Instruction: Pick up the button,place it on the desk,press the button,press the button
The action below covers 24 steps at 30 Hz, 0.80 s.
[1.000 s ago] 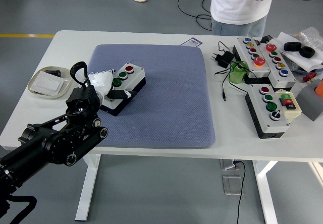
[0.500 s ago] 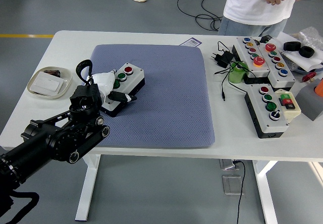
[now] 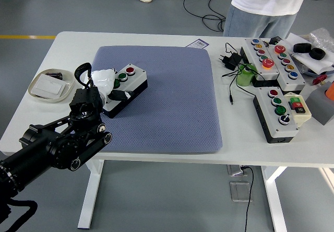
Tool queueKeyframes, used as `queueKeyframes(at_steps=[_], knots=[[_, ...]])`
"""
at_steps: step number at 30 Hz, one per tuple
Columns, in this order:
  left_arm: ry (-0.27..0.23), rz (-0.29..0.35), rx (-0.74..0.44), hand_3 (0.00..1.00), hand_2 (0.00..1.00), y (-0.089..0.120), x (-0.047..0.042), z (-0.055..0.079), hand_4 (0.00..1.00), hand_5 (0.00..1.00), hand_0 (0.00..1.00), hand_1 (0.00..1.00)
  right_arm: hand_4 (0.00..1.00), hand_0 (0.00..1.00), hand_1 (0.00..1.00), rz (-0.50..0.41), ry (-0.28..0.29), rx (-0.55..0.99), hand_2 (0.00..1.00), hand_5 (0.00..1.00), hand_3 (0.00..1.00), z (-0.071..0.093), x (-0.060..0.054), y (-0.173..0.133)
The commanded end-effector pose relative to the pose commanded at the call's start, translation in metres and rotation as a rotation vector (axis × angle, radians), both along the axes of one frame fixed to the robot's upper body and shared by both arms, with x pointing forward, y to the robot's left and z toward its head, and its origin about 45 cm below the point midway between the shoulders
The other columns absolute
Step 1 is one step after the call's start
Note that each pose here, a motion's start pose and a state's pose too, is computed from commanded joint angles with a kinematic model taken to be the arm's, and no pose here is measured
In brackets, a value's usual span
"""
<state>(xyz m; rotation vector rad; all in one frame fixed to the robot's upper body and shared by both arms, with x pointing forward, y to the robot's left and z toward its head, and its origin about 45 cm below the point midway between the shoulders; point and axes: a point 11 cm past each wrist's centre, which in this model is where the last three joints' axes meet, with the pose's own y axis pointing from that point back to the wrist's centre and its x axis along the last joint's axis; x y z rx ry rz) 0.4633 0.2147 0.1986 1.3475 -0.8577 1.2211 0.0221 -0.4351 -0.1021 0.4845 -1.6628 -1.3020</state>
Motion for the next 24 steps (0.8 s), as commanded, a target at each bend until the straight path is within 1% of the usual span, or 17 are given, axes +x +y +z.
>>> queueKeyframes(at_steps=[4,5,6,9,11,12,14,17,18,20,22,23,24], knots=[[0.0,-0.012,-0.004,0.408,0.236,-0.001,0.0,-0.001,0.524,0.002,0.171,0.228,0.231,0.643,0.507,0.001,0.0,0.0,0.547,0.358,0.589,0.0,0.0,0.0],[0.009,-0.019,0.001,0.408,0.236,-0.002,-0.0005,-0.003,0.524,0.002,0.171,0.228,0.231,0.643,0.507,-0.001,0.0,0.0,0.547,0.358,0.589,0.0,0.0,0.0],[0.013,-0.023,0.003,0.35,0.166,-0.002,-0.0008,-0.004,0.43,0.002,0.099,0.153,0.235,0.644,0.509,-0.001,0.0,0.0,0.547,0.356,0.588,0.0,0.0,0.0],[0.023,-0.043,0.004,0.35,0.166,-0.002,-0.0024,-0.009,0.43,0.002,0.099,0.153,0.235,0.644,0.509,-0.002,-0.002,-0.001,0.547,0.356,0.588,0.0,0.0,0.0],[0.02,-0.055,-0.003,0.35,0.166,-0.003,-0.0025,-0.009,0.43,0.002,0.099,0.153,0.235,0.644,0.509,-0.002,-0.002,-0.001,0.547,0.356,0.588,0.0,0.001,0.0],[0.013,-0.071,-0.015,0.296,0.141,-0.004,-0.0024,-0.009,0.392,0.002,0.091,0.124,0.235,0.643,0.507,-0.002,-0.002,-0.001,0.547,0.356,0.588,0.0,0.0,0.0],[-0.005,-0.112,-0.048,0.296,0.141,-0.008,-0.0021,-0.008,0.392,0.002,0.091,0.124,0.235,0.643,0.507,-0.002,-0.001,-0.001,0.547,0.356,0.588,0.0,0.0,0.0],[-0.063,-0.173,-0.126,0.296,0.141,-0.015,-0.0009,-0.001,0.392,0.002,0.091,0.124,0.235,0.643,0.507,-0.003,-0.002,0.0,0.547,0.356,0.588,0.0,0.001,0.0],[-0.072,-0.186,-0.136,0.256,0.117,-0.016,-0.0008,0.0,0.359,0.002,0.103,0.11,0.235,0.643,0.509,-0.003,-0.003,0.0,0.547,0.356,0.588,0.0,0.001,0.0],[-0.105,-0.226,-0.179,0.256,0.117,-0.02,-0.0005,0.005,0.359,0.002,0.103,0.11,0.235,0.643,0.509,-0.003,-0.003,-0.001,0.547,0.356,0.588,0.0,0.001,0.0],[-0.128,-0.279,-0.224,0.256,0.117,-0.023,-0.0003,0.01,0.359,0.002,0.103,0.11,0.235,0.643,0.509,-0.001,-0.003,-0.001,0.547,0.356,0.588,0.0,0.002,0.0],[-0.137,-0.317,-0.239,0.256,0.117,-0.027,-0.0007,0.012,0.359,0.002,0.103,0.11,0.235,0.643,0.509,-0.001,-0.003,-0.001,0.547,0.356,0.588,0.0,0.002,0.0],[-0.142,-0.349,-0.254,0.237,0.114,-0.028,-0.0011,0.014,0.329,0.002,0.109,0.108,0.235,0.643,0.508,-0.001,-0.004,-0.001,0.547,0.356,0.588,0.0,0.002,0.0]])
